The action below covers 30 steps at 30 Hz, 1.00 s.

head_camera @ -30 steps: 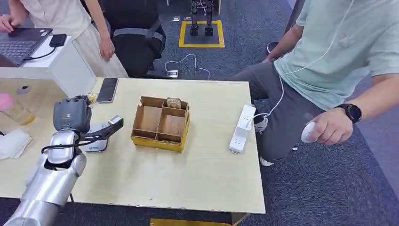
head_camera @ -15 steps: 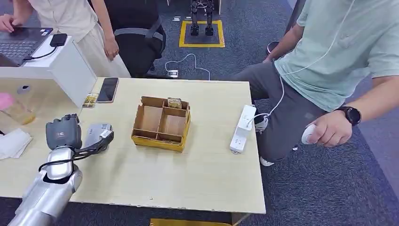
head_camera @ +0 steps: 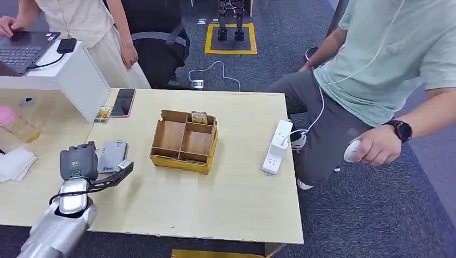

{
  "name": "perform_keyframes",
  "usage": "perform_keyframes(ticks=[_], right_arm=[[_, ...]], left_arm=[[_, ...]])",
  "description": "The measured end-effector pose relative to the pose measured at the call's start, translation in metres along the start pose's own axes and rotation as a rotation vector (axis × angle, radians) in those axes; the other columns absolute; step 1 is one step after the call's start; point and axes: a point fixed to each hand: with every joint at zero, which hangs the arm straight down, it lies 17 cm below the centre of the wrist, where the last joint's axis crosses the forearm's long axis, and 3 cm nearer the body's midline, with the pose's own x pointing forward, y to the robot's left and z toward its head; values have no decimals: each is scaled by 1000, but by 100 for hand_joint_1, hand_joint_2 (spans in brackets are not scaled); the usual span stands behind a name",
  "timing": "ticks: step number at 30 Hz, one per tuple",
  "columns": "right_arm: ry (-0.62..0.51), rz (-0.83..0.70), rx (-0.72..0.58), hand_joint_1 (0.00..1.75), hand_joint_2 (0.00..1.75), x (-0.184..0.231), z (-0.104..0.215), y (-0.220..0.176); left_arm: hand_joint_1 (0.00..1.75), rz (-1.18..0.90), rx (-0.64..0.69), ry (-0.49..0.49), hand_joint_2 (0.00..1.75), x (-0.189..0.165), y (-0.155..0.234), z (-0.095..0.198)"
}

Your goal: Pass the card to the sensor for recognition and then transmit it.

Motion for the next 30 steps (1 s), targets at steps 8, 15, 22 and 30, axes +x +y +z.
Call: perform_keyframes(ticks=[8, 15, 22, 30], right_arm=[[4, -16, -3, 0, 175, -1, 0, -2], [7, -22, -6, 0, 175, -2, -1, -3], [8, -26, -6, 0, 175, -2, -1, -3], [1, -25, -6, 0, 175, -1, -1, -3]], left_arm=[[175, 8, -17, -39, 175, 13, -6, 8], [175, 13, -26, -51, 175, 18, -7, 11], [175, 15, -27, -52, 175, 19, -7, 12], [173, 13, -34, -75, 175, 24, -10, 14]])
